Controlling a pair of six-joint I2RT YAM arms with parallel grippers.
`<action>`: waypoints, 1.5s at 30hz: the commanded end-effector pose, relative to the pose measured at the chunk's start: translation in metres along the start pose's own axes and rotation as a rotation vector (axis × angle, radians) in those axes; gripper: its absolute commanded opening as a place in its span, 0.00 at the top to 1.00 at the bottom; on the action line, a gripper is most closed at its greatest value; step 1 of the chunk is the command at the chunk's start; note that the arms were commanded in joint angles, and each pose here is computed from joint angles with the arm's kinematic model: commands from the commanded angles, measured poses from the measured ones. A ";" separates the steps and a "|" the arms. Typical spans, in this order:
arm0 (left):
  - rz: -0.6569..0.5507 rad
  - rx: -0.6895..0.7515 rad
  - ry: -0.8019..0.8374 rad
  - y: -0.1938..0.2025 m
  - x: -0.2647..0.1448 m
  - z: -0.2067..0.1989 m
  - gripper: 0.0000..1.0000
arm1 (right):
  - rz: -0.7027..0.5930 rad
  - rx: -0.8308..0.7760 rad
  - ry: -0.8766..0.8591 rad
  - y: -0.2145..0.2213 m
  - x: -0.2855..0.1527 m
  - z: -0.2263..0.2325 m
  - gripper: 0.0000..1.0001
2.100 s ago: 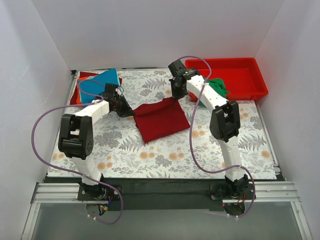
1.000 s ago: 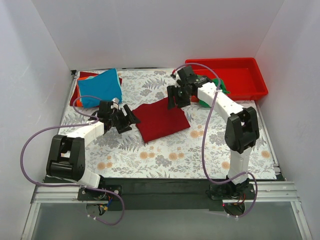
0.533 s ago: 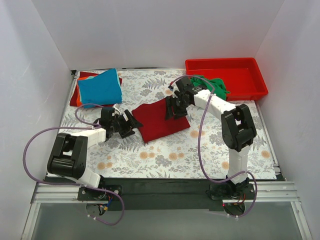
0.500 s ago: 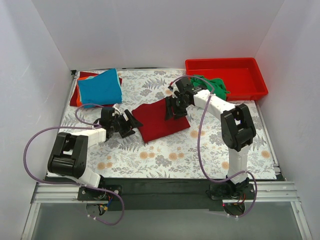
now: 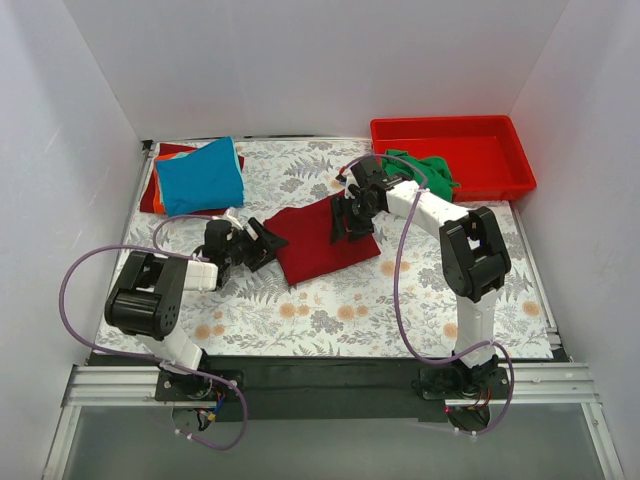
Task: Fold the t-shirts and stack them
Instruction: Neatly place the folded tshirt to the corner
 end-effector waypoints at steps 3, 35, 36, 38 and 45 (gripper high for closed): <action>0.005 -0.043 -0.119 0.019 0.015 0.027 0.30 | -0.014 -0.004 -0.035 -0.003 -0.002 0.004 0.36; 0.111 0.427 -0.603 -0.056 0.029 -0.010 1.00 | -0.039 -0.008 0.001 0.009 -0.031 0.011 0.37; 0.091 0.460 -0.597 -0.071 0.030 -0.022 1.00 | -0.046 -0.012 0.002 0.010 -0.034 0.012 0.36; 0.154 0.529 -0.660 -0.082 0.025 -0.016 1.00 | -0.056 -0.016 0.010 0.014 -0.041 0.013 0.36; 0.136 0.757 -0.796 -0.132 0.018 -0.040 1.00 | -0.058 -0.019 0.016 0.026 -0.052 0.013 0.36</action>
Point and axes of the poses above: each gripper's point midway between its finger pads, its own x axis out along the fingers, its own z axis along the line the jaws close on, y = z × x, the point moved 7 cm from there along -x, back along the fingers, and after that the axes turned 1 degree about x, right-handed, at the moved point
